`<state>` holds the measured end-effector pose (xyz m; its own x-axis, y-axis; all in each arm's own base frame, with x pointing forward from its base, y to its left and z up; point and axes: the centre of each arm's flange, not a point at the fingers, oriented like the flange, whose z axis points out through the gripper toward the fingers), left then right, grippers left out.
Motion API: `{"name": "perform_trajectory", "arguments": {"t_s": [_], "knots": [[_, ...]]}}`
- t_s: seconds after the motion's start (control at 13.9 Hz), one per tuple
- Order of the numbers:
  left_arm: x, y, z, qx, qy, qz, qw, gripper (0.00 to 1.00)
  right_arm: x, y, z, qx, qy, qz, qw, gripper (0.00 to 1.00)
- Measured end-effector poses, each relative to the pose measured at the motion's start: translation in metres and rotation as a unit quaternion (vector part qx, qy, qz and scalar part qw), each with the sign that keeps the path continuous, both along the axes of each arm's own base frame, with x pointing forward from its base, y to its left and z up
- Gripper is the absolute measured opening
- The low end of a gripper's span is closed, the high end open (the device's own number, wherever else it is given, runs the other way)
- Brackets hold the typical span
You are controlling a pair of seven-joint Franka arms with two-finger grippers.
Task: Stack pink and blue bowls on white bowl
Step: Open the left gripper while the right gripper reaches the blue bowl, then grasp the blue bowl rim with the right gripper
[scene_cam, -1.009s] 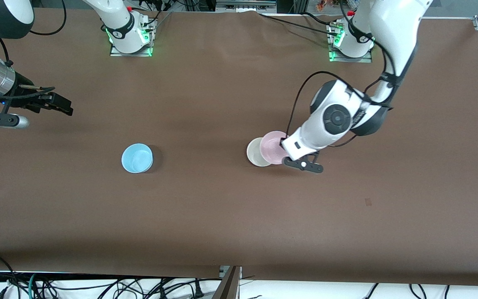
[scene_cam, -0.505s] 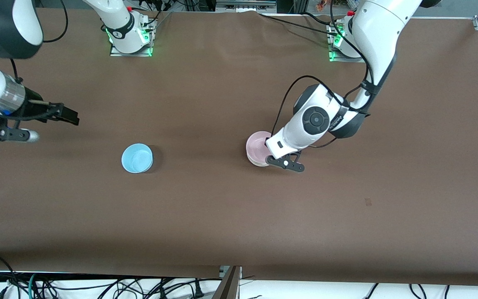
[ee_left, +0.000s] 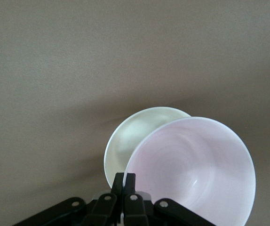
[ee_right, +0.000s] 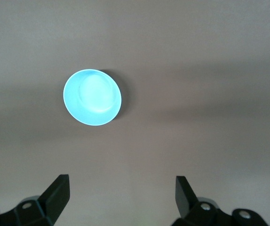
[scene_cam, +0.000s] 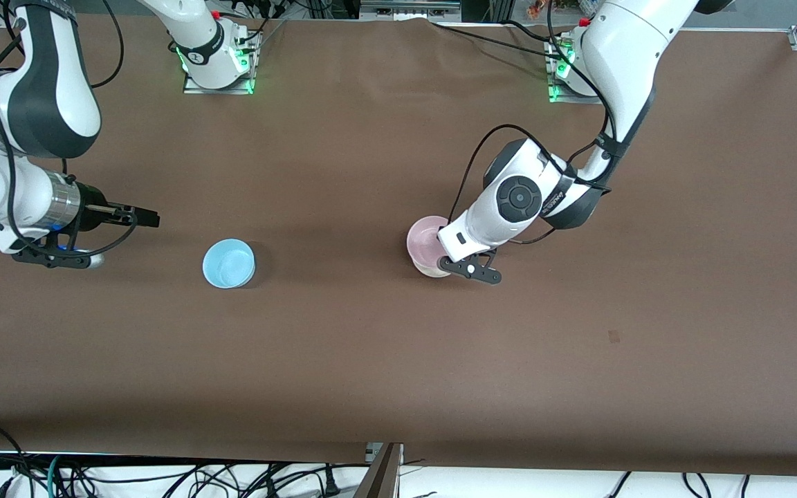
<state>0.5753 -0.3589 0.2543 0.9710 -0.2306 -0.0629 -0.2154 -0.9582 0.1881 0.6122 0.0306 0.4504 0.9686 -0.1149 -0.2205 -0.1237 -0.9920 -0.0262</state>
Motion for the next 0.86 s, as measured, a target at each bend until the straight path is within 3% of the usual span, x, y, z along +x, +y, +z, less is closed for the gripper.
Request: {"name": "perform_trajectory", "arguments": {"t_s": [0.43, 0.86], "knots": [[0.002, 0.004, -0.002, 0.002, 0.001, 0.003, 1.000, 0.03, 0.014, 0.010, -0.023, 0.007, -0.017, 0.041, 0.999, 1.00], [0.004, 0.008, -0.006, 0.004, 0.002, 0.007, 1.000, 0.03, 0.045, 0.046, -0.149, -0.008, -0.031, 0.064, 0.997, 0.99]]}}
